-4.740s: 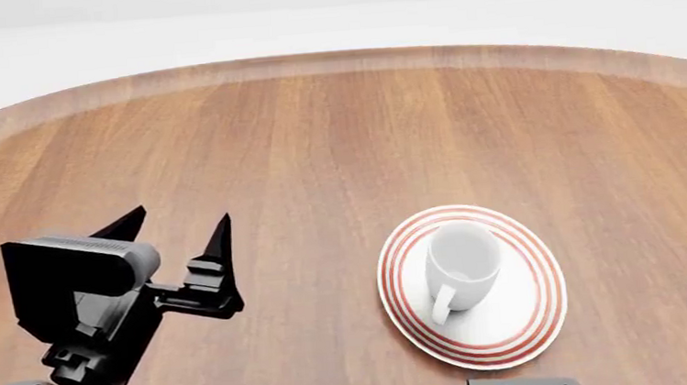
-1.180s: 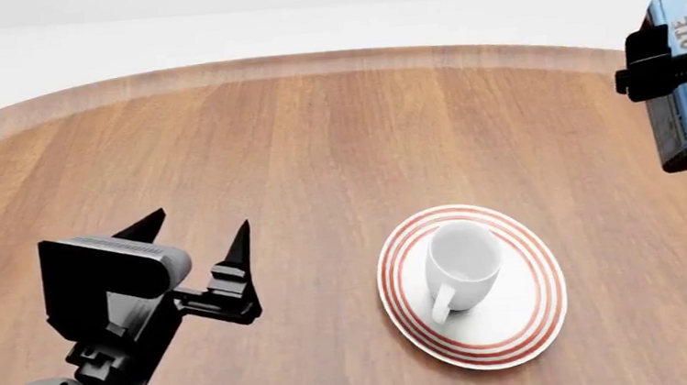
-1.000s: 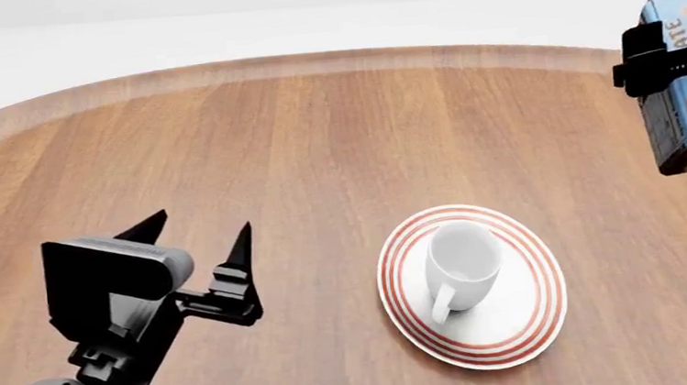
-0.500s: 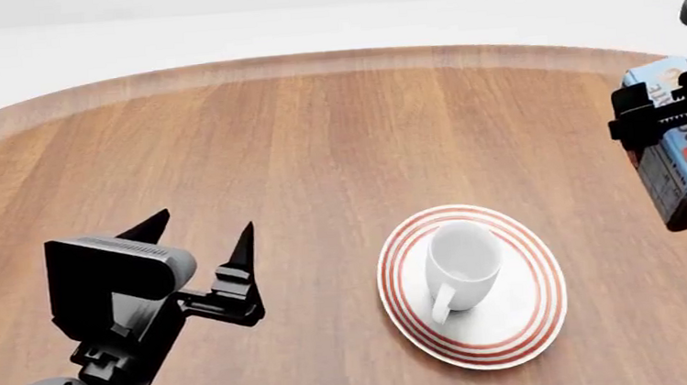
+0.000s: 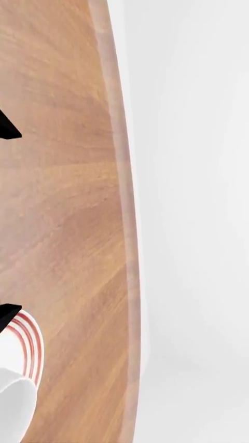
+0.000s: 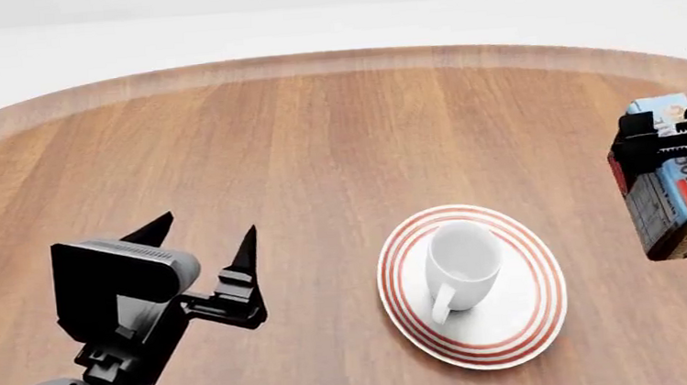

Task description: Pick up the white mug and put it on the plate, and put the chocolate pudding to the right of the plate.

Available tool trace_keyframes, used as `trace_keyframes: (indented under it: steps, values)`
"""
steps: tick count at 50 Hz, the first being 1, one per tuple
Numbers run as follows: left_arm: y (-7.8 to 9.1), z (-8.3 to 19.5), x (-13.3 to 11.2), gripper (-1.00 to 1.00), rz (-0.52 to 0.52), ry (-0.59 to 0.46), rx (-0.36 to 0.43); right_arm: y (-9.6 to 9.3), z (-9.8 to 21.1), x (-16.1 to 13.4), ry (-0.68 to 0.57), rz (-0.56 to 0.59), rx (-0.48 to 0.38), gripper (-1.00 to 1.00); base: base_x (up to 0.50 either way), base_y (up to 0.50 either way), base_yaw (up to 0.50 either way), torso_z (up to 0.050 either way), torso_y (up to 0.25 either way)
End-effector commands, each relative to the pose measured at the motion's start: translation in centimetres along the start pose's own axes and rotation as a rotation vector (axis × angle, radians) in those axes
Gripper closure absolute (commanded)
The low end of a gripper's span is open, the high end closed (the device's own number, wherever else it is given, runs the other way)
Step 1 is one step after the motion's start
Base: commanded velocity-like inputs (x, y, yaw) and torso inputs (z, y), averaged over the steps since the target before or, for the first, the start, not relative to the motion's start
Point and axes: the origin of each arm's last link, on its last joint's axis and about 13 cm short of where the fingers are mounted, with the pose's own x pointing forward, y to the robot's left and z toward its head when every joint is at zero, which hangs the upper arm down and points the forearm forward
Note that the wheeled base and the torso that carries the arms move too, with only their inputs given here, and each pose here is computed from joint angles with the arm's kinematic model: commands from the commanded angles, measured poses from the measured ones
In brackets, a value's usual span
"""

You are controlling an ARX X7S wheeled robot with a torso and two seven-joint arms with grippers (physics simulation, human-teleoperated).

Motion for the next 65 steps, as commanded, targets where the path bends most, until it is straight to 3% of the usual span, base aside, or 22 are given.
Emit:
trace_keyframes:
  steps: [1,12,65]
  values:
    - [-0.4,0.2,0.2,-1.00,-0.035,-0.020,-0.007,-0.4,-0.7,0.4,-0.020,0.021,0.072,1.00,0.00,0.00,0.00,0.000,0.000]
    - [-0.5,0.0,0.2,-1.00,-0.036,-0.016,-0.010,-0.9,-1.9,0.7,0.012,-0.022,0.065,1.00,0.00,0.00,0.00,0.000,0.000]
    - [-0.8,-0.3,0.4,-1.00,-0.043,-0.007,-0.004,-0.6,-7.3,5.2,0.110,-0.009,0.091,1.00,0.00,0.00,0.00,0.000,0.000]
